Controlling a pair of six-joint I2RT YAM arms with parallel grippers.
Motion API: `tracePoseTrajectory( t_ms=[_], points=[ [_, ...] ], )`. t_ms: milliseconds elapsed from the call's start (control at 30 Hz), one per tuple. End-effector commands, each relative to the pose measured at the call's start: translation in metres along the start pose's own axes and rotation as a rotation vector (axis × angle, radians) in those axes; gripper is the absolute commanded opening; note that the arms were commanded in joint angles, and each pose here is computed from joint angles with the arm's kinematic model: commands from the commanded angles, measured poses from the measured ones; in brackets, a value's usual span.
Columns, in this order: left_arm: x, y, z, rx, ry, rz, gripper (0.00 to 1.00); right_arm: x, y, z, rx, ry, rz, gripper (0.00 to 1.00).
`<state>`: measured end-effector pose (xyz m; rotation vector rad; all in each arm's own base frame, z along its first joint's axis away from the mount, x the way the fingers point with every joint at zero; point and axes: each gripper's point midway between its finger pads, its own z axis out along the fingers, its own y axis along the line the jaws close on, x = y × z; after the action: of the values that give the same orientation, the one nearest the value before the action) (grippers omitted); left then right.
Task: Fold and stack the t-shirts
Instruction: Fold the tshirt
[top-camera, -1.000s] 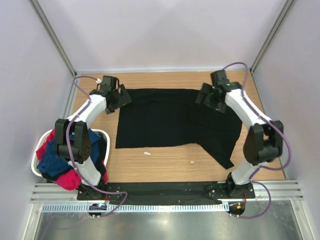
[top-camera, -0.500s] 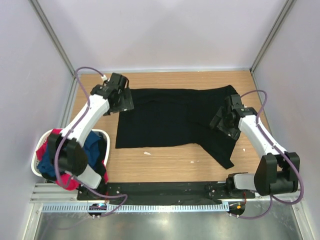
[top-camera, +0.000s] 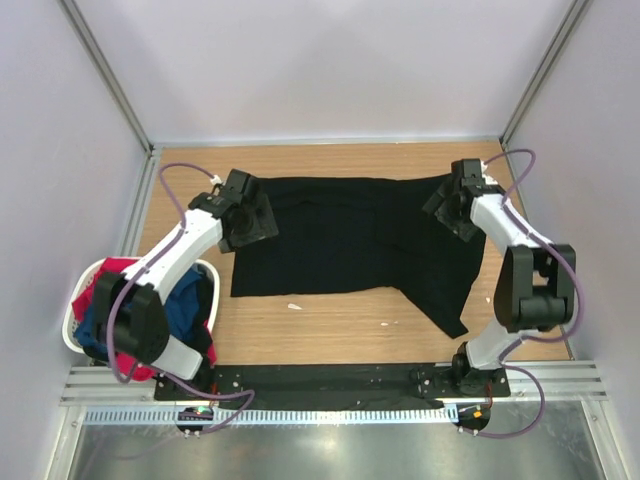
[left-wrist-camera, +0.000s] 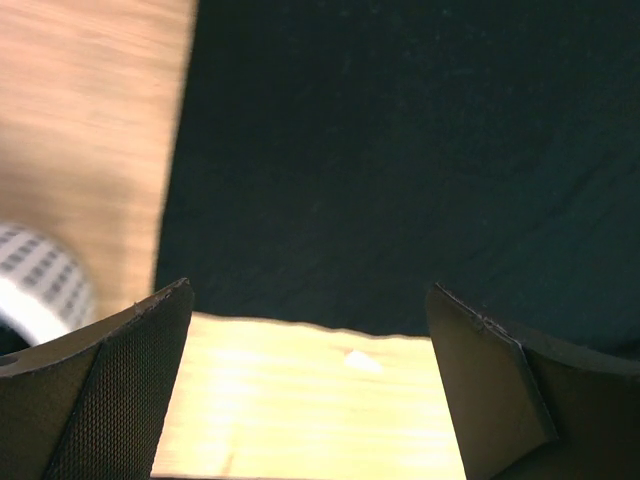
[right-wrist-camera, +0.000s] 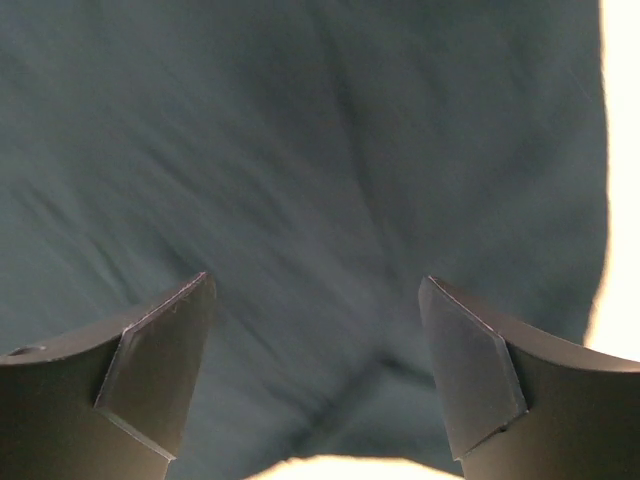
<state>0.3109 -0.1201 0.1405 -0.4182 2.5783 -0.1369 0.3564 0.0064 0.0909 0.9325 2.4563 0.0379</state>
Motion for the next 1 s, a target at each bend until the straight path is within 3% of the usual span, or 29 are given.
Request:
tracePoseTrajectory(
  t_ms=[0, 233, 433, 833, 967],
  points=[
    [-0.025, -0.041, 0.009, 0.122, -0.046, -0.011, 1.00, -0.045, 0.046, 0.019, -0.116, -0.099, 0.007, 0.89],
    [-0.032, -0.054, 0.024, 0.134, -0.038, -0.006, 1.00, -0.075, 0.076, 0.070, -0.116, -0.124, 0.009, 0.90],
    [-0.029, -0.044, 0.023, 0.099, -0.054, -0.027, 1.00, -0.079, 0.050, 0.118, 0.004, -0.055, 0.012, 0.89],
    [-0.022, -0.033, 0.025, 0.052, -0.053, -0.112, 1.00, -0.104, -0.019, 0.133, 0.108, -0.055, 0.008, 0.89],
    [-0.015, -0.034, 0.033, 0.042, -0.028, -0.151, 1.00, -0.124, -0.014, 0.130, 0.086, -0.074, -0.040, 0.89]
  ],
)
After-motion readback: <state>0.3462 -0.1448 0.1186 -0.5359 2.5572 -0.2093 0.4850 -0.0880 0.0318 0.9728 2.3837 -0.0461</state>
